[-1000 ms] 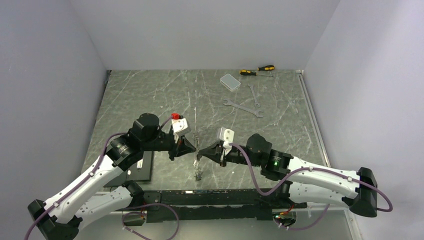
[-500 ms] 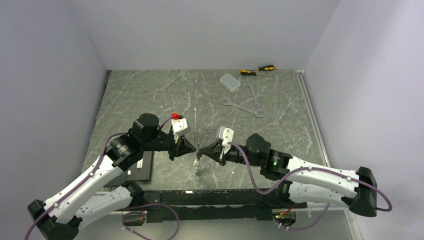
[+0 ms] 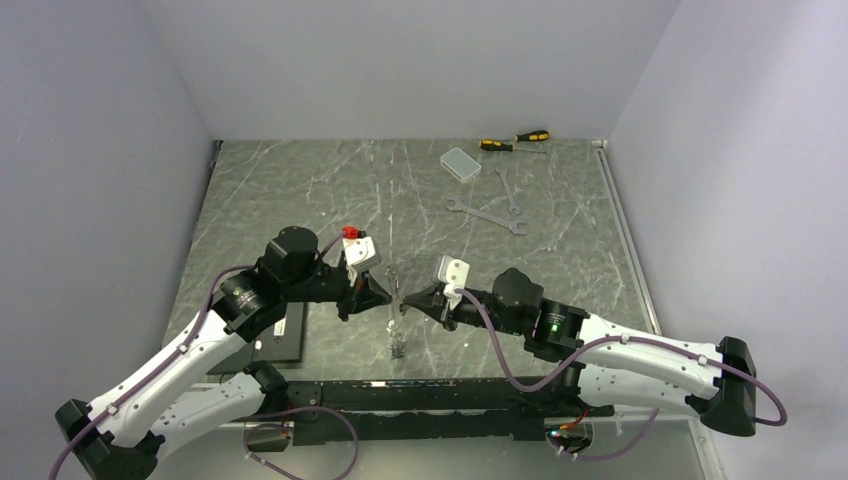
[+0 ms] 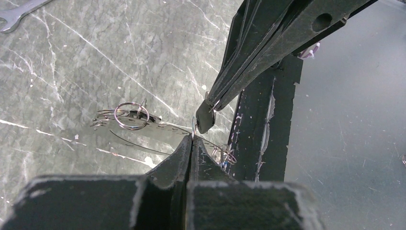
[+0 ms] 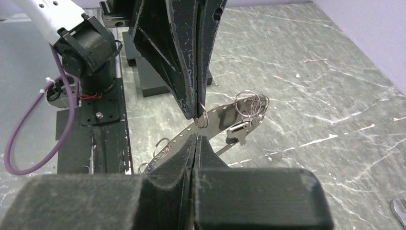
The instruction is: Put the keys on the keyring
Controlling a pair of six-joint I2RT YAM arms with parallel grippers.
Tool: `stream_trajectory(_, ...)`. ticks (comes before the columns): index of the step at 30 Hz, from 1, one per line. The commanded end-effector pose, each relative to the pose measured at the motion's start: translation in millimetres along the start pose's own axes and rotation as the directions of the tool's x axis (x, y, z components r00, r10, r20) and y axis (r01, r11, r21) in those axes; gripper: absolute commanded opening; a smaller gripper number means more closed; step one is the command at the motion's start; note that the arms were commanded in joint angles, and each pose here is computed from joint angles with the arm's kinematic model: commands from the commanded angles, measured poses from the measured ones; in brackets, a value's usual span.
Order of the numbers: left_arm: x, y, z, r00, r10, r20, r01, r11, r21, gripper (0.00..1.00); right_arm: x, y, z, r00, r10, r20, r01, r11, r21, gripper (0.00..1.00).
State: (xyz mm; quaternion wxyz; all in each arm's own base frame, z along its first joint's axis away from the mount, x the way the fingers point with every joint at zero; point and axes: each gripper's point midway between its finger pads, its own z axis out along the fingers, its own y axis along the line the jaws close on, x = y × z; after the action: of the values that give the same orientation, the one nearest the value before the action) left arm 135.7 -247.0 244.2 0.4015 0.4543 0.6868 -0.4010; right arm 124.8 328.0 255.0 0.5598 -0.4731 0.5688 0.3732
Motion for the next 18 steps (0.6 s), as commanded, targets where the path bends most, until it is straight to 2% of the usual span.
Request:
stream_trajectory(1, -31.4, -4.6, -8.6, 0.995, 0.057, 0.084, -0.057, 0.998, 0.002, 0.00, -9.0, -4.7, 0.6, 0.999, -0.020, 0.043, 0.019, 1.000, 0.020, 0.00)
stream_trajectory(14, -31.9, -2.9, -9.2, 0.995, 0.045, 0.086, -0.045, 0.999, -0.001, 0.00, -28.9, 4.7, 13.7, 0.987, 0.008, 0.159, -0.002, 0.999, -0.037, 0.00)
stream_trajectory(18, -32.0, -3.0, -9.2, 0.995, 0.045, 0.085, -0.045, 0.999, 0.001, 0.00, -29.3, 4.0, 16.2, 0.987, 0.008, 0.159, -0.003, 0.999, -0.034, 0.00)
